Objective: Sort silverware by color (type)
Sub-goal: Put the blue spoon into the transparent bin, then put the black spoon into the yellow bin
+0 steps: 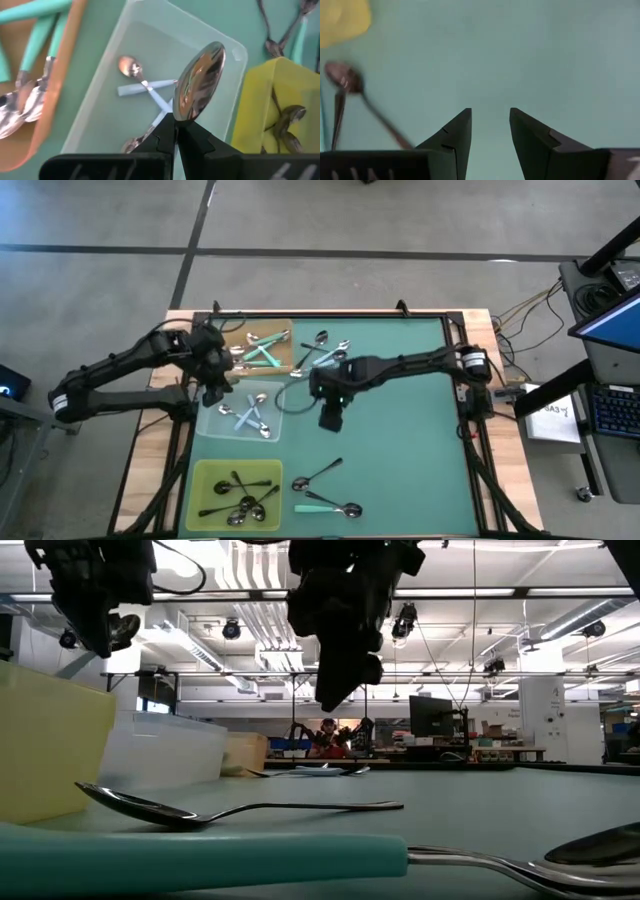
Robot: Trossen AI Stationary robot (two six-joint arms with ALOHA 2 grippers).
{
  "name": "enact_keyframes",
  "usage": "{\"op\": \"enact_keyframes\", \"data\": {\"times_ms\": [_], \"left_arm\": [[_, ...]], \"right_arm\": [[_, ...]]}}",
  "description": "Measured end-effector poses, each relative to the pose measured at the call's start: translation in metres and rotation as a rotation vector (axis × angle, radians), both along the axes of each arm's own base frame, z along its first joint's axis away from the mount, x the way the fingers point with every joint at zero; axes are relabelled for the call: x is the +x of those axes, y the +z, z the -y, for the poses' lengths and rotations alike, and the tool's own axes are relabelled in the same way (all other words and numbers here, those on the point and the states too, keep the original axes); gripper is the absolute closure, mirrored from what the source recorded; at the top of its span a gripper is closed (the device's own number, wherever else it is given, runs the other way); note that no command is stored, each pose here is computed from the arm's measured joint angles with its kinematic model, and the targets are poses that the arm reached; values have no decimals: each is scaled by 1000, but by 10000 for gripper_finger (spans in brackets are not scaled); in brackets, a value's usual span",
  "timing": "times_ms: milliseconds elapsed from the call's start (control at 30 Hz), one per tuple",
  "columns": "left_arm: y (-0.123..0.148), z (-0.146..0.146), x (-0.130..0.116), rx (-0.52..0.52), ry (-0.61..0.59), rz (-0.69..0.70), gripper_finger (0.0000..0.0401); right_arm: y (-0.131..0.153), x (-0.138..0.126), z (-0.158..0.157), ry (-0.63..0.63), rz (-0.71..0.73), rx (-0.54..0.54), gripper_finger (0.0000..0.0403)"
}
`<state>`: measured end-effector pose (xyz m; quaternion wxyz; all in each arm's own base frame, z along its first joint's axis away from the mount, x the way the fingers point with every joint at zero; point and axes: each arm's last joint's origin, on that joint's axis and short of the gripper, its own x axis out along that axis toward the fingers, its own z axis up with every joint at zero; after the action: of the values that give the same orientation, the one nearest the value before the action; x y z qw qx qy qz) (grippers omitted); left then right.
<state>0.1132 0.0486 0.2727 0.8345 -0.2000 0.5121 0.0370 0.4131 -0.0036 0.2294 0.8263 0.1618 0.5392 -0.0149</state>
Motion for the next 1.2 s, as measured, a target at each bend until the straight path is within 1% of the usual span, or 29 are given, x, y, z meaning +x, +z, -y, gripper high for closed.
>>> {"op": "enact_keyframes", "data": {"times_ms": [167,267,367,500,633,733,833,967,1100,1200], "left_arm": [[-2,-1,3,-8,-7,-9,399],[-3,-1,5,-11,-16,-17,386],[-4,-1,7,-16,-26,-28,362],[-6,-1,11,-25,-46,-33,321],[-6,1,15,-84,-100,12,283],[-4,2,19,-104,-124,70,264],[-1,1,24,-118,-151,150,256],[4,1,30,-157,-193,249,255],[6,1,31,-174,-190,275,255],[6,1,31,-175,-189,276,255]], "right_arm": [[-9,1,-34,147,-13,-24,280],[-13,1,-50,223,-14,-39,280],[-18,2,-59,244,-26,-39,280],[-25,2,-67,246,-46,-31,280],[-31,2,-77,287,-59,-9,280],[-37,2,-83,338,-65,-4,283],[-45,3,-90,408,-68,-26,290],[-60,5,-97,489,-84,-50,304],[-72,6,-104,524,-97,-48,318],[-78,8,-110,558,-88,-18,326]]}}
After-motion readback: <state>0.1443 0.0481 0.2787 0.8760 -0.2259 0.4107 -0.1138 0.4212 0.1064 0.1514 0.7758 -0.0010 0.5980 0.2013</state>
